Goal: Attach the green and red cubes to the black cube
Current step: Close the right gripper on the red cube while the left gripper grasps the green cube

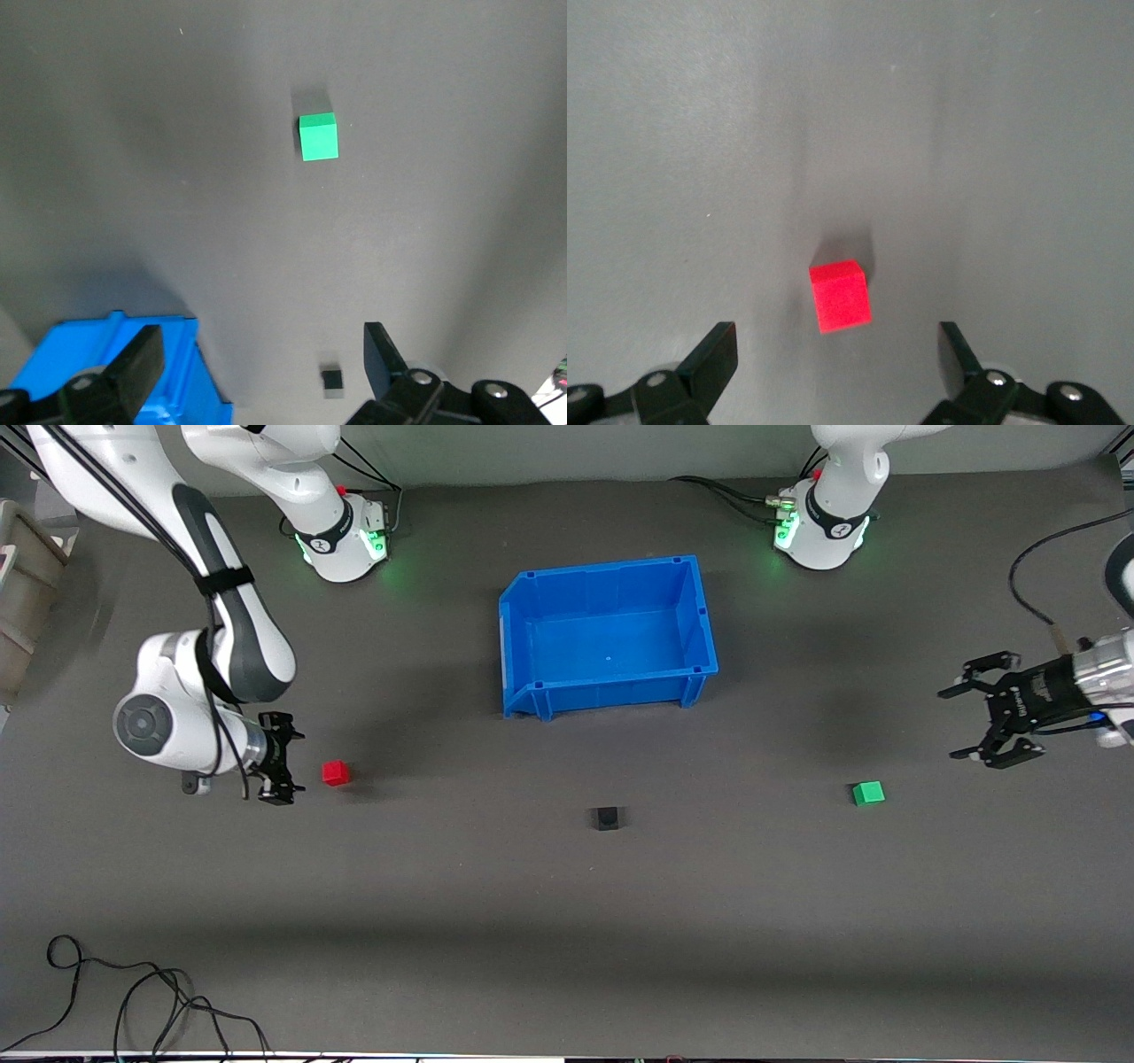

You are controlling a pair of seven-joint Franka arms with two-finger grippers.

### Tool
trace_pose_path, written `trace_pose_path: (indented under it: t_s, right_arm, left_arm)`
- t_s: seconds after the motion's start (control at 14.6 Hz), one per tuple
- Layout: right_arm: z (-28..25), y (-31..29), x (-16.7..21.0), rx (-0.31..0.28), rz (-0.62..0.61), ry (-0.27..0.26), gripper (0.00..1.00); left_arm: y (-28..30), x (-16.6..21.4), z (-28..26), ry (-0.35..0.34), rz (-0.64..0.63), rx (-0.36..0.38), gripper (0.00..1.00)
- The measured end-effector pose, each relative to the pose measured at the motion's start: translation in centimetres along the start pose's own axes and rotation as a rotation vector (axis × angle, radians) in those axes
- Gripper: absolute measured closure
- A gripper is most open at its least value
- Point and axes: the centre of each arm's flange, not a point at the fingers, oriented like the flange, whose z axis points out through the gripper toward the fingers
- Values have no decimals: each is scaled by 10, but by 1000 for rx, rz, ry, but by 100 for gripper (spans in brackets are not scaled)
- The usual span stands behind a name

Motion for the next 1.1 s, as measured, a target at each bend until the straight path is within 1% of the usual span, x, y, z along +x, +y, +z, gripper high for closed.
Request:
trace_pose_path:
  t_s: [0.14, 0.27, 0.55, 0.75, 0.82, 0.89, 1.03, 1.1]
  right_arm:
    - [21, -6, -2, 6, -3, 1, 0]
    - [35, -10, -6, 7, -14, 2, 0]
    - [50, -7, -22, -14, -130, 7, 0]
    - [62, -4, -21, -37, -159, 6, 2]
    - [66, -3, -21, -45, -164, 6, 9]
    - [69, -2, -21, -51, -166, 5, 19]
    - [75, -1, -21, -62, -168, 5, 43]
    - [76, 0, -21, -64, -169, 5, 51]
  left_arm:
    - [-5, 15, 28, -29, -36, -12, 0]
    - [-4, 32, 55, -42, -55, -21, 0]
    - [-4, 70, 111, -95, -8, -60, 0]
    - [-8, 99, 140, -126, 19, -87, 0]
    - [-9, 106, 148, -129, 24, -96, 0]
    - [-10, 111, 156, -130, 25, -104, 0]
    - [-10, 120, 168, -128, 13, -122, 0]
    - [-9, 122, 173, -127, 5, -128, 0]
